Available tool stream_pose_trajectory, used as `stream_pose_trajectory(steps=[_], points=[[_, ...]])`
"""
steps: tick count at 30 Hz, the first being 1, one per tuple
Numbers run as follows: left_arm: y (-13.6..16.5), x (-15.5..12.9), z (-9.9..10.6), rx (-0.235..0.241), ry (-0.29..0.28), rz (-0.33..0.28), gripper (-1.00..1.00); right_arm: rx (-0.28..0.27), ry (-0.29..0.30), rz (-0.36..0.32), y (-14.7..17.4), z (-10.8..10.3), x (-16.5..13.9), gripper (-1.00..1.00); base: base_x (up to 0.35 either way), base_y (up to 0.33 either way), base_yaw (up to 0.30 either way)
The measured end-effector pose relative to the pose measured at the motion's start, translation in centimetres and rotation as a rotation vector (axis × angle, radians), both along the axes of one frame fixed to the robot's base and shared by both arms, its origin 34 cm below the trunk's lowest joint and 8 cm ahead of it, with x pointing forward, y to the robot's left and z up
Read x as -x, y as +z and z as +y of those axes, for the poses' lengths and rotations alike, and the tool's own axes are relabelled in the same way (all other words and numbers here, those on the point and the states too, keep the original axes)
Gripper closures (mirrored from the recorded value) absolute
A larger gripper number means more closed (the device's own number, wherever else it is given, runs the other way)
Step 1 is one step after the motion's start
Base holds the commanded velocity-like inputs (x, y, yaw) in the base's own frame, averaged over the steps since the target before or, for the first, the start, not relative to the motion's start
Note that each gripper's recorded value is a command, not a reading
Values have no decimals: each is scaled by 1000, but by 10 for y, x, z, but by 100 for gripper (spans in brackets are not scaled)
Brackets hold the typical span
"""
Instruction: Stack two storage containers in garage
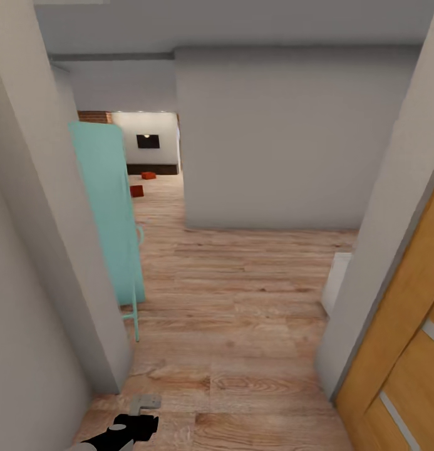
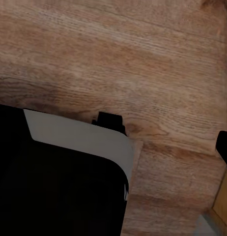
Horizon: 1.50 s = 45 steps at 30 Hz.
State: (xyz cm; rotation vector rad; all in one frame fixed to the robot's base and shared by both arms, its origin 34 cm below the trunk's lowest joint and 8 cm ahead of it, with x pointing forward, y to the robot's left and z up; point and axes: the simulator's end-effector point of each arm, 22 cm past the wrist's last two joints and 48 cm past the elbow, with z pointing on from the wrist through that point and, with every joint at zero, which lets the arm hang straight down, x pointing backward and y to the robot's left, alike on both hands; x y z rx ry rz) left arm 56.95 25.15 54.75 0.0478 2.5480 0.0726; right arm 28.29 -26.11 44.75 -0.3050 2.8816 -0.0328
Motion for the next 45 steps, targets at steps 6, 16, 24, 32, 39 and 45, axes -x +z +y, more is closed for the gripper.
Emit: stream_pose_trajectory(steps=[6, 16, 24, 32, 39, 45], points=[[0, 0, 0, 0, 0, 0, -100, 0, 0, -1, 0, 0, 0, -100, 339, 0, 0], [0, 0, -1, 1, -1, 0, -100, 0, -1, -1, 0, 0, 0, -100, 339, 0, 0], [0, 0, -1, 1, -2, 0, -100, 1, -3, -2, 0, -1, 0, -100, 339, 0, 0], [0, 0, -1, 1, -2, 0, -100, 0, -3, -2, 0, -1, 0, -100, 339, 0, 0], [0, 0, -1, 1, -1, 0, -100, -1, -3, -2, 0, 0, 0, -100, 339, 0, 0], [0, 0, -1, 1, -2, 0, -100, -2, -1, -1, 0, 1, 0, -100, 339, 0, 0]])
